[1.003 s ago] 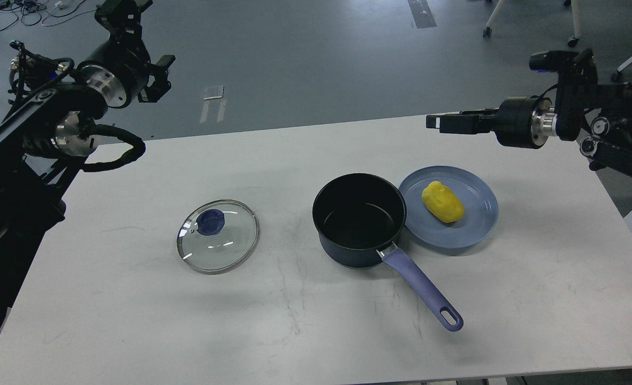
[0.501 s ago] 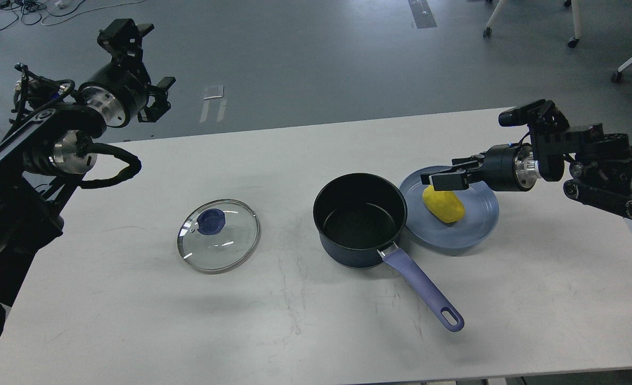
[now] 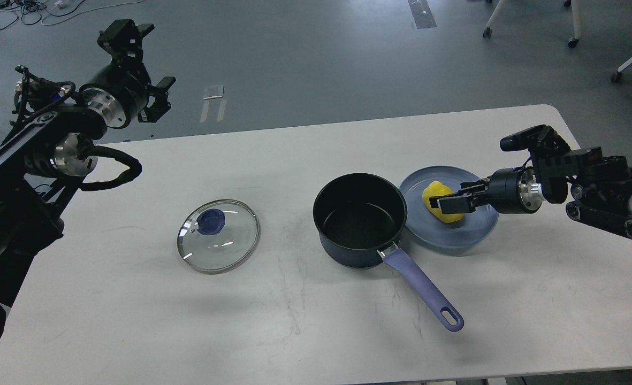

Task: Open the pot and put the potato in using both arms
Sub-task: 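Reach the right gripper to the yellow potato on the plate, then grasp the yellow potato with the right gripper and lift it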

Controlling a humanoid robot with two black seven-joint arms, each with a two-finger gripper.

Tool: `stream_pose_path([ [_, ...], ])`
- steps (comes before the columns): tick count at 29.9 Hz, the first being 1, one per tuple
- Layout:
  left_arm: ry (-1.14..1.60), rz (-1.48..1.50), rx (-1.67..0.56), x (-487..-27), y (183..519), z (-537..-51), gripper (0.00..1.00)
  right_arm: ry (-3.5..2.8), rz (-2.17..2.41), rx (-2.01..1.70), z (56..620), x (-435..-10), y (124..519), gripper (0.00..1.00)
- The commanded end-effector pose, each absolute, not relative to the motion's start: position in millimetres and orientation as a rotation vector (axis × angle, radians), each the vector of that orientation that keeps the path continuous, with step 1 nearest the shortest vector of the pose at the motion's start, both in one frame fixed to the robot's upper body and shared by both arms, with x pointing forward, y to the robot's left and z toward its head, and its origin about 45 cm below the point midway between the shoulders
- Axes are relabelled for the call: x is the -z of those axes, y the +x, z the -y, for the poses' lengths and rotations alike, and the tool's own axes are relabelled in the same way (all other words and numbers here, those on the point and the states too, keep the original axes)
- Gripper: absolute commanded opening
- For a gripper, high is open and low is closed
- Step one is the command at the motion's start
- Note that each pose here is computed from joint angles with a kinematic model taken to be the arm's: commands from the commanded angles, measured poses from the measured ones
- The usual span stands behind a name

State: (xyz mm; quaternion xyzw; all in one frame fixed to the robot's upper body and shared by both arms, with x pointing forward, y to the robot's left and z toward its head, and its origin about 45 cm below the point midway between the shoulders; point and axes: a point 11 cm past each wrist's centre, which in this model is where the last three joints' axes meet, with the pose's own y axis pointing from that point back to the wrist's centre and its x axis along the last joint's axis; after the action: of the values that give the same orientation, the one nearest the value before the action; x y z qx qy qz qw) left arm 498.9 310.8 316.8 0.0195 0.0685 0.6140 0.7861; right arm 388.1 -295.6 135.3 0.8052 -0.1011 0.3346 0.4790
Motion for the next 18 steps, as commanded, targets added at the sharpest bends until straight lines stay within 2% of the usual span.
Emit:
stream_pose_path([
  [1, 0.045, -0.142, -1.324, -316.8, 498.8, -311.2, 0.99, 1.968, 0.234, -0.808, 290.5, -127.1, 386.3, 0.96],
  [2, 0.041, -0.138, -1.324, -317.1, 498.8, -311.2, 0.99, 1.959, 0.225, -0.812, 290.1, -125.0, 386.8, 0.93],
  [3, 0.040, -0.135, -1.324, -316.2, 498.5, -311.2, 0.99, 1.941, 0.198, -0.819, 292.5, -122.5, 385.6, 0.80],
  [5, 0.038, -0.130, -1.324, -315.9, 498.3, -311.0, 0.99, 1.929, 0.177, -0.822, 293.8, -120.5, 384.1, 0.69],
  [7, 0.037, -0.127, -1.324, -316.3, 498.4, -311.0, 0.99, 1.925, 0.170, -0.822, 294.1, -119.9, 383.7, 0.54],
  [9, 0.037, -0.127, -1.324, -316.3, 498.4, -311.0, 0.99, 1.923, 0.167, -0.823, 294.0, -119.4, 383.7, 0.32],
  [11, 0.038, -0.126, -1.323, -316.3, 498.4, -311.0, 0.99, 1.919, 0.168, -0.822, 295.6, -119.4, 383.8, 0.25],
  [15, 0.044, -0.130, -1.326, -312.8, 497.4, -311.9, 0.99, 1.908, 0.177, -0.822, 298.3, -120.1, 386.1, 0.22],
  [16, 0.046, -0.132, -1.327, -311.2, 496.9, -312.3, 0.99, 1.909, 0.176, -0.820, 298.5, -119.4, 385.6, 0.17],
  [17, 0.048, -0.135, -1.328, -309.1, 496.2, -312.9, 0.99, 1.909, 0.176, -0.820, 298.5, -119.4, 385.6, 0.00],
  [18, 0.049, -0.137, -1.327, -308.1, 496.0, -312.4, 0.99, 1.907, 0.177, -0.820, 298.6, -119.4, 385.7, 0.00],
])
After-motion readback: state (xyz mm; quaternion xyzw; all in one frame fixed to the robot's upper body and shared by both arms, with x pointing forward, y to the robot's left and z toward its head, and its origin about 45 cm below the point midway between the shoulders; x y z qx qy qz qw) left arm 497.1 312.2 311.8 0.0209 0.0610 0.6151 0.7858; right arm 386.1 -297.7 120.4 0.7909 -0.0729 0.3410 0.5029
